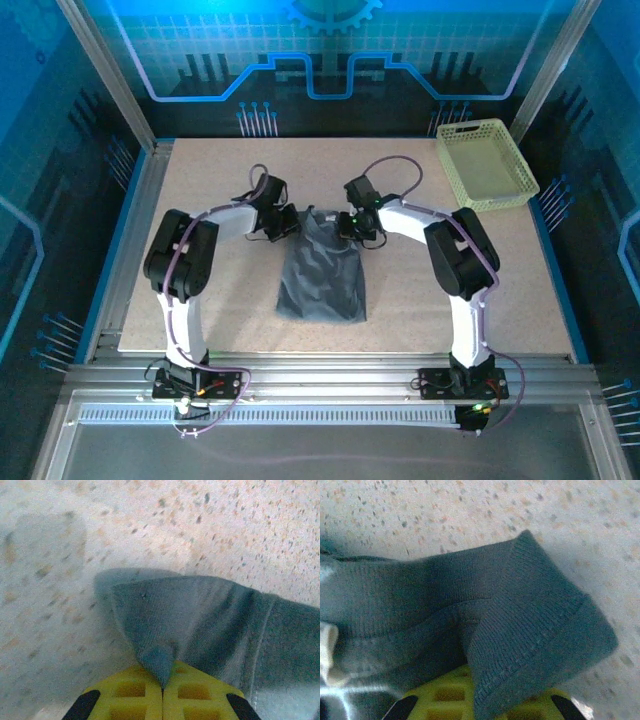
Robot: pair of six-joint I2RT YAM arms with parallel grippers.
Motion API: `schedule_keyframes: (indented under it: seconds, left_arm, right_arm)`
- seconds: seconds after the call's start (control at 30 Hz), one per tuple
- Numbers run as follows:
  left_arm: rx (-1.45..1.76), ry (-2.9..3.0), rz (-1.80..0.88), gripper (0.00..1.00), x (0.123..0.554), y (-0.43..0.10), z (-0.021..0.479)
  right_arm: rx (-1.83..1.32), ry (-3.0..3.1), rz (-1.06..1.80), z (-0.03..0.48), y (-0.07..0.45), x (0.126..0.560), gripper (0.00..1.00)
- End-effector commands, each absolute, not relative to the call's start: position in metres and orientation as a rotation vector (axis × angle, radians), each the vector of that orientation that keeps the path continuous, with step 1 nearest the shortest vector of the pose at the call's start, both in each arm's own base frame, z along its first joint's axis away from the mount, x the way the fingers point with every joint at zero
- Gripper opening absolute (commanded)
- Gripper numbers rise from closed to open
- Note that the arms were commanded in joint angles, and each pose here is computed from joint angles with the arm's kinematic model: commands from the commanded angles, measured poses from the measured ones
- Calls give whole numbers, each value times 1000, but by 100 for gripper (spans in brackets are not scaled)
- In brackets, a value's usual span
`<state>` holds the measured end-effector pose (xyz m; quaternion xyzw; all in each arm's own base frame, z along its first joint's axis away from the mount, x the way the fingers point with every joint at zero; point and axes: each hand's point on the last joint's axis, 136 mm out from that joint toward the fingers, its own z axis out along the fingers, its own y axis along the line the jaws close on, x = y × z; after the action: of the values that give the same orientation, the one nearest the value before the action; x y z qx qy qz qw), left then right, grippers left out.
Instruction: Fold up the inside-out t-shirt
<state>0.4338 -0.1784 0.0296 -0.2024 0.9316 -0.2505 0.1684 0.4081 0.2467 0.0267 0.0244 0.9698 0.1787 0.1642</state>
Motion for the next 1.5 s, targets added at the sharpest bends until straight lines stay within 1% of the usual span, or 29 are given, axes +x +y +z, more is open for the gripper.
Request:
schedule_keyframes:
  seconds: [0.0,0.2,0.37,0.7,0.83,0.9,1.0,1.13,1.23,1.37,1.47]
  left_arm:
    - [-541,2495,-819,0,440,-175,78]
    - [-504,2390,-836,0,413,-160,107]
    - [-466,2278,-892,0,402,-157,140]
    - [-386,2121,-941,0,401,-155,214]
    - [-357,2053,-954,0,407,-155,246]
    - [-326,2027,-960,0,416,-157,263]
    - [-286,1990,-983,0,437,-164,286]
    - [-255,1910,-984,0,480,-166,316]
    - [-228,1897,-970,0,521,-167,331]
    - [-143,1853,-1029,0,567,-176,338]
    - [-50,1814,-1066,0,578,-189,338]
  right_arm:
    - [94,2646,609,70,242,414,0]
    - [49,2547,725,108,234,403,0]
    - [0,2482,796,140,236,395,0]
    - [-50,2310,825,222,230,392,0]
    - [-75,2234,812,251,226,397,0]
    - [-88,2199,799,264,223,405,0]
    - [-96,2141,756,282,216,430,0]
    - [-87,2069,753,303,206,478,0]
    - [-100,2014,750,317,201,516,0]
    - [-114,1955,793,327,197,556,0]
    - [-135,1913,812,334,199,566,0]
